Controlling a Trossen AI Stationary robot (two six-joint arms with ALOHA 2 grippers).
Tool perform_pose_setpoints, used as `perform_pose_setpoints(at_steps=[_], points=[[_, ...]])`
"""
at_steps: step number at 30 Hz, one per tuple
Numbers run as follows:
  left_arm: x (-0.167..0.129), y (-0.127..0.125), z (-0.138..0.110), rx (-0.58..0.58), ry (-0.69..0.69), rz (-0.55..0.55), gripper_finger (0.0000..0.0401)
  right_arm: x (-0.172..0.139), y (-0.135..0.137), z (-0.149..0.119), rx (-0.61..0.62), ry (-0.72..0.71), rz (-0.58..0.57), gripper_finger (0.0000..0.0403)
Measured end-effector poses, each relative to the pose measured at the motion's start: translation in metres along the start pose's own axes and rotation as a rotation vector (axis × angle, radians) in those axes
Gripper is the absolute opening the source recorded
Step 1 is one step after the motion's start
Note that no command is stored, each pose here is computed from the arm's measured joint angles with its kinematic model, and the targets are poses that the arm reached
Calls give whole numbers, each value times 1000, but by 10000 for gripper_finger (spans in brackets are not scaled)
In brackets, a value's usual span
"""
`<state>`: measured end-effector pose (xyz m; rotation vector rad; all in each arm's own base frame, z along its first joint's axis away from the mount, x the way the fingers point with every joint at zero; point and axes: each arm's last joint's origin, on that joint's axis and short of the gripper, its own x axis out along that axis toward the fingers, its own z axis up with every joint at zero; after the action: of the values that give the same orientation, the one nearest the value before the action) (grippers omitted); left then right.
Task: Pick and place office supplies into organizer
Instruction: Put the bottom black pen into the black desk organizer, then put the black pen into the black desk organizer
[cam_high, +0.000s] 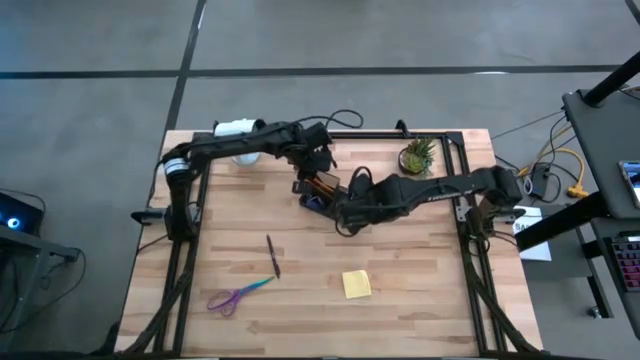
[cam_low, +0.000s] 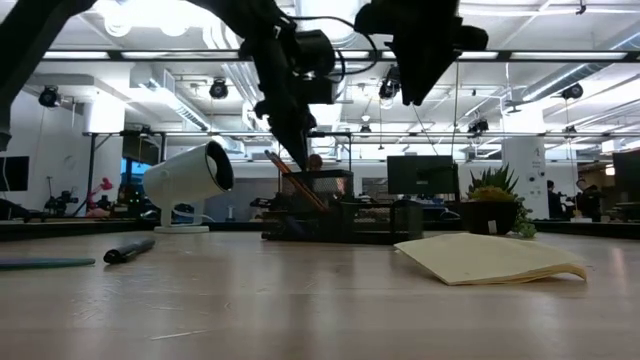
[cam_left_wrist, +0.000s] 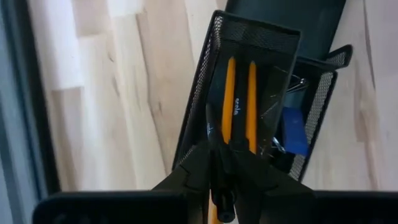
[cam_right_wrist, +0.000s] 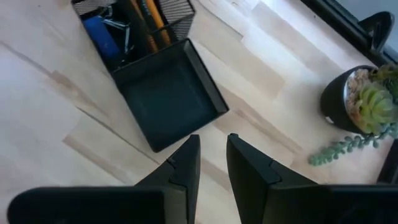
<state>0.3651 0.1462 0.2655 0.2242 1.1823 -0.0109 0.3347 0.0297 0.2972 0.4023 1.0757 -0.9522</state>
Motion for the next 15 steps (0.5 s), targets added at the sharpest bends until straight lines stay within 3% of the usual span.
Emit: perform_pose_setpoints(at_steps=[8, 15], points=[[1, -2, 3, -1, -16, 1, 84, 4, -10, 13, -44, -3, 16, 68], [-16, -5, 1, -85, -33, 10, 135, 18, -12, 27, -69, -1, 139, 68]])
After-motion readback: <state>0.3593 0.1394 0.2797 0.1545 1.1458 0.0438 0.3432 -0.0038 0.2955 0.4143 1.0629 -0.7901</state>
